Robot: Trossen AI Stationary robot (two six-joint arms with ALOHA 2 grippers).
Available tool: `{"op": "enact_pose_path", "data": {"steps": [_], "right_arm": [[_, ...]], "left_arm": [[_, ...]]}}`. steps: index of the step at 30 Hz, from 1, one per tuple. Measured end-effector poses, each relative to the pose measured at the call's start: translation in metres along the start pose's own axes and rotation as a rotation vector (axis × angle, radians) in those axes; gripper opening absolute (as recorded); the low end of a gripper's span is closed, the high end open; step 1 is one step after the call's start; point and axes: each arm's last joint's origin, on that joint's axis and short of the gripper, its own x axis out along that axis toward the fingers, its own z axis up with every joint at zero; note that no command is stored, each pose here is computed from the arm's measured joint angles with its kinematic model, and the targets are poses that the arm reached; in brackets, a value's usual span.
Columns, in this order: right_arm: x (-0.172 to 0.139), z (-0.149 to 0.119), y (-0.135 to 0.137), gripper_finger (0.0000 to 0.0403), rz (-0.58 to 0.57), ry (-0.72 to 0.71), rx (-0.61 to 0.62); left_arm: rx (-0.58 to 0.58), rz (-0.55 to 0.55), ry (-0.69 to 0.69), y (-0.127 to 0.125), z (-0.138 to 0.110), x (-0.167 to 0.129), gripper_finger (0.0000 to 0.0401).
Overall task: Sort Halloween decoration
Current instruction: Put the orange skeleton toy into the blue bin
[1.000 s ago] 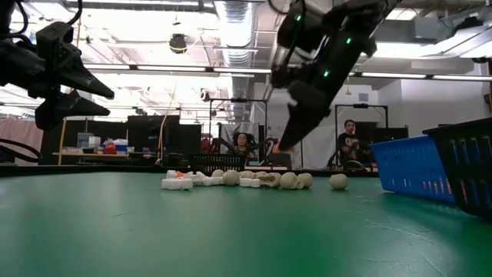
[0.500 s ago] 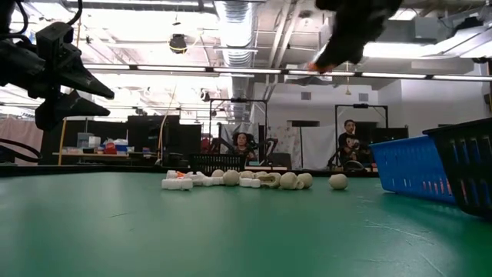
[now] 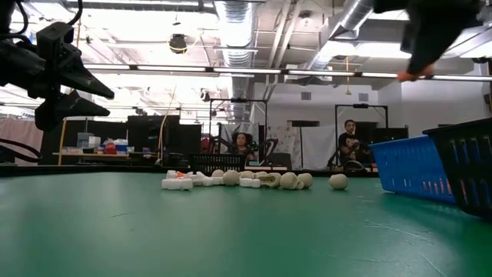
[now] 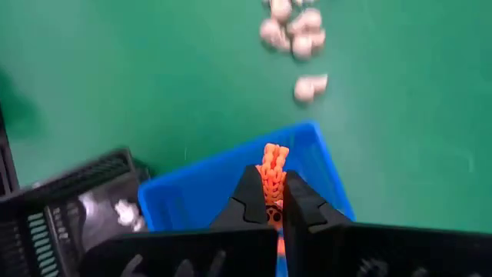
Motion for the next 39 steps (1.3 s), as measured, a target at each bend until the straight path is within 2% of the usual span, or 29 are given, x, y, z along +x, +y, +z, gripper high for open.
{"op": "enact_pose_path", "data": {"steps": [8,15,24,27,31,36,39], "right_arm": [[-0.006,-0.021,0.010,0.0008,-0.026,0.066,0.080],[-0.005,-0.024,0.008,0.0009,-0.085,0.030,0.163],[0.020,-0.027,0.018,0.0014,-0.162,0.106,0.151],[0.029,-0.027,0.018,0.0034,-0.204,0.137,0.145],[0.034,-0.028,0.014,0.0083,-0.252,0.171,0.143],[0.034,-0.026,0.011,0.0143,-0.263,0.184,0.143],[0.032,-0.025,0.010,0.0165,-0.254,0.181,0.127]], "left_arm": [[-0.002,0.000,0.000,0.000,0.000,0.000,0.0189],[0.013,0.003,-0.004,0.000,0.000,0.000,0.0189],[0.014,0.004,-0.003,0.000,0.000,0.000,0.0189],[0.014,0.004,-0.003,0.000,0.000,0.000,0.0189],[0.014,0.003,-0.004,0.000,0.000,0.000,0.0189],[0.012,0.003,-0.003,0.000,0.000,0.000,0.0189],[0.012,0.003,-0.003,0.000,0.000,0.000,0.0189]]}}
